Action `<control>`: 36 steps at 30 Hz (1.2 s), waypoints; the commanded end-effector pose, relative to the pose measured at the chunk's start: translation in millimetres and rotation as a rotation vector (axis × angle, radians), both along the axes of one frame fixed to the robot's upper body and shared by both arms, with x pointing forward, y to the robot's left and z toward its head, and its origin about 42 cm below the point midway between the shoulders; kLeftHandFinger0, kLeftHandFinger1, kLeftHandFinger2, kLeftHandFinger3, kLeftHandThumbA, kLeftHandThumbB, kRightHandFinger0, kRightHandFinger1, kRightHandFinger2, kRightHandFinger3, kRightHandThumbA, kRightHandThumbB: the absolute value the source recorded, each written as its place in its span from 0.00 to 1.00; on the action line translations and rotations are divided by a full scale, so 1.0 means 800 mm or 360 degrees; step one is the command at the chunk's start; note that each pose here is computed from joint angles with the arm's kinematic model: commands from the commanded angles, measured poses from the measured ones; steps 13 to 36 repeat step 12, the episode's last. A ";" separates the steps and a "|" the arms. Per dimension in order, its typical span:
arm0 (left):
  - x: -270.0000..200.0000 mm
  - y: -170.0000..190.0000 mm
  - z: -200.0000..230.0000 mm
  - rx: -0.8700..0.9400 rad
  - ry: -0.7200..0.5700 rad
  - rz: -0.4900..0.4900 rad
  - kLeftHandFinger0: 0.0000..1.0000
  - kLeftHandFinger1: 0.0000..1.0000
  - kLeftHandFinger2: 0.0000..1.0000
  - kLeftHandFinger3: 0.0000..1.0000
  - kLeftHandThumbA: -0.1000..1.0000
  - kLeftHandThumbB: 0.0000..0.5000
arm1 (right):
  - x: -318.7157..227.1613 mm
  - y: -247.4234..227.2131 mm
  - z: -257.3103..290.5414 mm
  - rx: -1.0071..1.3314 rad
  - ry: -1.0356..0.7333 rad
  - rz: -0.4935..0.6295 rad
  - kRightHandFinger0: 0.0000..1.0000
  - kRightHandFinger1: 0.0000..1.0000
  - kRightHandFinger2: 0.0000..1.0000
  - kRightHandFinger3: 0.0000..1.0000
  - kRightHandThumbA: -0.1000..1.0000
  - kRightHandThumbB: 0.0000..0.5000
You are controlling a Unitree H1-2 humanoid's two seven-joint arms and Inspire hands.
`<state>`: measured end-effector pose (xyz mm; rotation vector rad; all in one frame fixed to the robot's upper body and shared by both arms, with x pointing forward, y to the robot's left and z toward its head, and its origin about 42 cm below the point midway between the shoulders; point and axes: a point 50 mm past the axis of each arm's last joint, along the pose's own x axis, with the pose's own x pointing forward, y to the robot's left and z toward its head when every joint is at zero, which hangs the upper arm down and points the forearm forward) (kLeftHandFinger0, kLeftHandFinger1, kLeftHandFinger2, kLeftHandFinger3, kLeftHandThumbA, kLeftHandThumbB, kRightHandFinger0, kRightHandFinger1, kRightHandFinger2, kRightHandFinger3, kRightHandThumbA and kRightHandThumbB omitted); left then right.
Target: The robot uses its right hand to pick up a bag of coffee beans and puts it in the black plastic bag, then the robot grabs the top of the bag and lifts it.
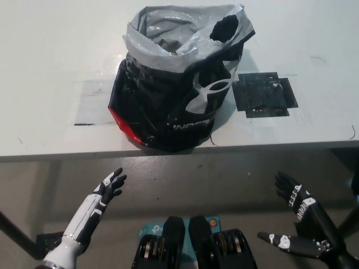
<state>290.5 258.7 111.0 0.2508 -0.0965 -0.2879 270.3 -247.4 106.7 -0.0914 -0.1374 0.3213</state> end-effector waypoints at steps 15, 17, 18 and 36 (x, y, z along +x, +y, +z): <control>-0.008 0.006 0.010 -0.0025 -0.0089 -0.0050 1.00 1.00 1.00 1.00 1.00 0.73 | -0.007 0.000 0.004 -0.0031 -0.0109 -0.0056 1.00 1.00 1.00 1.00 1.00 0.41; -0.008 0.006 0.010 -0.0025 -0.0089 -0.0050 1.00 1.00 1.00 1.00 1.00 0.73 | -0.007 0.000 0.004 -0.0031 -0.0109 -0.0056 1.00 1.00 1.00 1.00 1.00 0.41; -0.008 0.006 0.010 -0.0025 -0.0089 -0.0050 1.00 1.00 1.00 1.00 1.00 0.73 | -0.007 0.000 0.004 -0.0031 -0.0109 -0.0056 1.00 1.00 1.00 1.00 1.00 0.41; -0.008 0.006 0.010 -0.0025 -0.0089 -0.0050 1.00 1.00 1.00 1.00 1.00 0.73 | -0.007 0.000 0.004 -0.0031 -0.0109 -0.0056 1.00 1.00 1.00 1.00 1.00 0.41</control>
